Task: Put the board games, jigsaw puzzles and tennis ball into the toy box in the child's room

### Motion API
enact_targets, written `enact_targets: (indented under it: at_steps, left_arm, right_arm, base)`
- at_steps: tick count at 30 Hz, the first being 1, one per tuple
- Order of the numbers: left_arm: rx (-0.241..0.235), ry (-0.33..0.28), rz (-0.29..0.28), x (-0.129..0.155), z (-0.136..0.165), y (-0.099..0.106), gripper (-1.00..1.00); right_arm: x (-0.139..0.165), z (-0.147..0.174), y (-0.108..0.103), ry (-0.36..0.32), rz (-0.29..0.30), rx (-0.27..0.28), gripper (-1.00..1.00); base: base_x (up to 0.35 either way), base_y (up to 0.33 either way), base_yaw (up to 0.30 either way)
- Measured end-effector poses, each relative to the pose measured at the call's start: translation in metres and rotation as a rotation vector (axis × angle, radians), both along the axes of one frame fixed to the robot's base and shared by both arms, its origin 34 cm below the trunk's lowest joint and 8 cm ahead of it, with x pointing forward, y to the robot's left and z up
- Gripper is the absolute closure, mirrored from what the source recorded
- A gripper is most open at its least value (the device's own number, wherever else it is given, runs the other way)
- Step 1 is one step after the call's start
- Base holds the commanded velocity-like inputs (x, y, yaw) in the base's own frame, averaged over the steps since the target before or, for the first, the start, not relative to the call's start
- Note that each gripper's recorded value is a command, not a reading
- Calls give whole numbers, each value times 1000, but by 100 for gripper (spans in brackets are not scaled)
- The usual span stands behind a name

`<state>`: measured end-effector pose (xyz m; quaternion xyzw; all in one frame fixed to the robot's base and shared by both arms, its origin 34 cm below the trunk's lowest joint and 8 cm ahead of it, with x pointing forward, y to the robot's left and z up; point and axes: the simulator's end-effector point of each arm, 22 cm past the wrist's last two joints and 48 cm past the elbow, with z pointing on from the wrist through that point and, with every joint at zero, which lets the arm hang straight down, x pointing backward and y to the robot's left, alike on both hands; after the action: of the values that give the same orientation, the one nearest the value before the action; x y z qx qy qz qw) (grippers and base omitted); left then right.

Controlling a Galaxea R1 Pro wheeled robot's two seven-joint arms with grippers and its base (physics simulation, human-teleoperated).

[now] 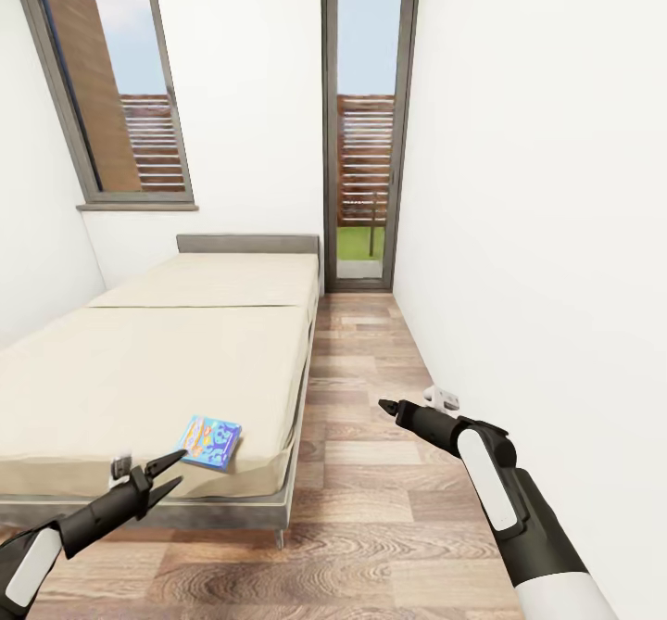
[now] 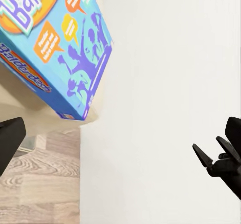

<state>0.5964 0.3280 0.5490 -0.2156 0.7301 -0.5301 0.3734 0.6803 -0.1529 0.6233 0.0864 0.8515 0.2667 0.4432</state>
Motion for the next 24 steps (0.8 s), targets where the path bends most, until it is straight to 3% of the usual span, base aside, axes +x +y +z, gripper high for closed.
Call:
enact_targets:
  at_steps: [8, 24]
  left_arm:
    - [-28, -37, -18, -2, 12, 1, -100]
    - [-47, -45, -29, -5, 18, 4, -100]
  right_arm:
    - [0, 0, 0, 0, 0, 0, -100]
    - [0, 0, 0, 0, 0, 0, -100]
  base:
    - [0, 0, 0]
    - [0, 0, 0]
